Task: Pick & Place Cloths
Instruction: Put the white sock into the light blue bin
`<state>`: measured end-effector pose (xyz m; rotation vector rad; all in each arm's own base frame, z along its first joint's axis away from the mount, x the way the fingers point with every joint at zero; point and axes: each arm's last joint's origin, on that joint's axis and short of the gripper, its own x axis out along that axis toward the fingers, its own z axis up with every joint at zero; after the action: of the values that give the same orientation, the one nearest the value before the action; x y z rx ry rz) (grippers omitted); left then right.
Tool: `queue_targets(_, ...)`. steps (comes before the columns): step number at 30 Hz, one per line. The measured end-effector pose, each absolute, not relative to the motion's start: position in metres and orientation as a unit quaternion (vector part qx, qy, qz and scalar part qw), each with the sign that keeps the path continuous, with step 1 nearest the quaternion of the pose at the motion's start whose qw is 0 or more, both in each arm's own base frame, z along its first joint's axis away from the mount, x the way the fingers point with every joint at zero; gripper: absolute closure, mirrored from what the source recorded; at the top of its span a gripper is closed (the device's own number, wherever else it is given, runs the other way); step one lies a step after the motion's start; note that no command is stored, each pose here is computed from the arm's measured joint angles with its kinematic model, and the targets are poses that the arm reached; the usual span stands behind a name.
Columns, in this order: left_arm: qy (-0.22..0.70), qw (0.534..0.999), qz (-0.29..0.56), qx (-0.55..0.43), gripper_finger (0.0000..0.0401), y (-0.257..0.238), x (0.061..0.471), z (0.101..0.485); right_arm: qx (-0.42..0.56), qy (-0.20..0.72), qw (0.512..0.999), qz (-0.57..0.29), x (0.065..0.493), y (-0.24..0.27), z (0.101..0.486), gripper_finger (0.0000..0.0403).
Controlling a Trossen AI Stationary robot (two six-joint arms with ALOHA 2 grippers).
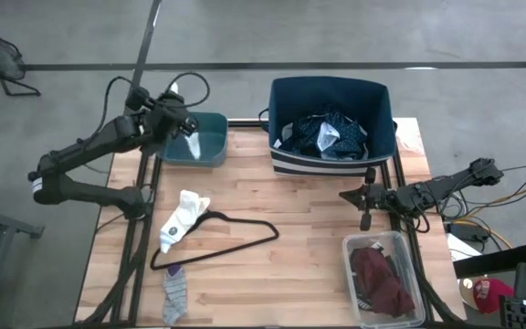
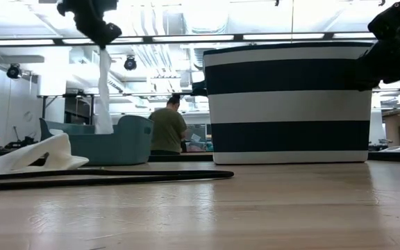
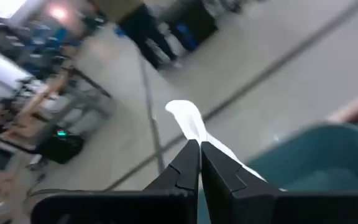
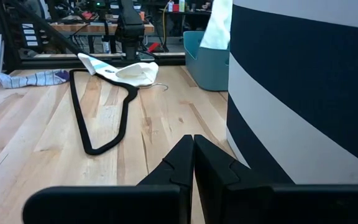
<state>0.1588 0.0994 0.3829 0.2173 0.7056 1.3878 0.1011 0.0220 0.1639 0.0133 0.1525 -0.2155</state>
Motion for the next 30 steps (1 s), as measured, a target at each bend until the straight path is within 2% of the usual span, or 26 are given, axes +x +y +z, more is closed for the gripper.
queue_targets(5, 0.351, 0.728, 0.586, 0.058, 0.0379, 0.099, 0.16, 0.362, 0.007, 0.076, 0.991, -0.107, 0.101, 0.022, 0.164, 0.0394)
queue_targets(11, 0.42, 0.756, 0.501, -0.016, 0.0385, 0.093, 0.16, 0.328, 0.007, 0.076, 0.991, -0.107, 0.101, 0.022, 0.164, 0.0394)
queue_targets(18, 0.454, 0.756, 0.47, -0.039, 0.0375, 0.091, 0.16, 0.303, 0.007, 0.076, 0.991, -0.107, 0.101, 0.022, 0.164, 0.0394)
queue_targets(22, 0.456, 0.752, 0.475, -0.047, 0.0349, 0.091, 0.159, 0.3, 0.007, 0.076, 0.991, -0.107, 0.101, 0.022, 0.164, 0.0394)
queue_targets(30, 0.461, 0.75, 0.466, -0.091, 0.0254, 0.087, 0.156, 0.3, 0.007, 0.076, 0.991, -0.107, 0.101, 0.022, 0.164, 0.0394)
